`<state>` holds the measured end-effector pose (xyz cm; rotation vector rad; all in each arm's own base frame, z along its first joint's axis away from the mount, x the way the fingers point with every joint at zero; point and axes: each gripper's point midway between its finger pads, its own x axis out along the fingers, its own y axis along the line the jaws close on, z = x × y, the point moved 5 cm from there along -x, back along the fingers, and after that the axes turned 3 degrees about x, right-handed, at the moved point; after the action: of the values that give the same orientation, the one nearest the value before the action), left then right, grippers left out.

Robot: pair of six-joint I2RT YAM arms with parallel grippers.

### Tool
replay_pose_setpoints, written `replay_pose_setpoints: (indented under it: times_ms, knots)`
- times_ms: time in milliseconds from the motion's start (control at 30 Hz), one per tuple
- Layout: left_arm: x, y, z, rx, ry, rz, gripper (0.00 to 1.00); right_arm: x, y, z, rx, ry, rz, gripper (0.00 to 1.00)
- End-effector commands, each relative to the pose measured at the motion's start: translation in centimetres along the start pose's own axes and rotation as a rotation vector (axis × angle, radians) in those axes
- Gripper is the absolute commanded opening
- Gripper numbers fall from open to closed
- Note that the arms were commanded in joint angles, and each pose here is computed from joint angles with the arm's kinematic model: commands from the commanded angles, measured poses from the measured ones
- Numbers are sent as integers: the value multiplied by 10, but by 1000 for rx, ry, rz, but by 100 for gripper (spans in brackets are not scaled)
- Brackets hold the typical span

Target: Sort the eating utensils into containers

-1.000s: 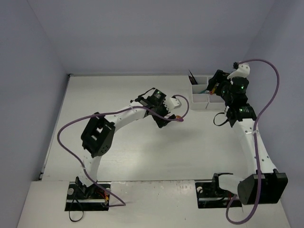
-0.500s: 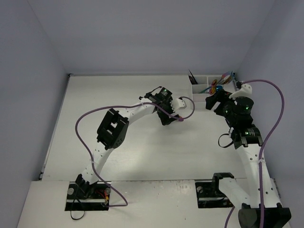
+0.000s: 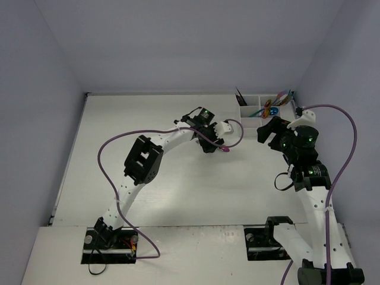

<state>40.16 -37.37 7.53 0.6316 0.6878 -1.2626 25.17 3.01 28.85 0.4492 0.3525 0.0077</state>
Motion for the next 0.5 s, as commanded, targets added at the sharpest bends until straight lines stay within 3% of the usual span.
replay_pose_setpoints:
  times_ms: [0, 33, 100, 133, 367, 467]
  knots:
    - [-1, -11, 0, -31, -12, -56, 36, -2, 5, 6, -1, -35, 25, 77]
    - [-2, -17, -2, -43, -6, -71, 30, -2, 4, 7, -3, -36, 24, 77]
    - [-2, -27, -8, -61, 12, -87, 7, -2, 4, 6, -7, -35, 20, 77]
    - [-2, -31, -14, -70, 33, -87, 3, -2, 4, 6, -8, -36, 21, 77]
    - [-12, -57, -49, -183, 87, -25, 0, 1, 4, -3, 9, -4, 32, 78]
    - [-32, -66, -48, -234, 9, 21, 0, 7, 9, -10, 16, 49, 68, 79]
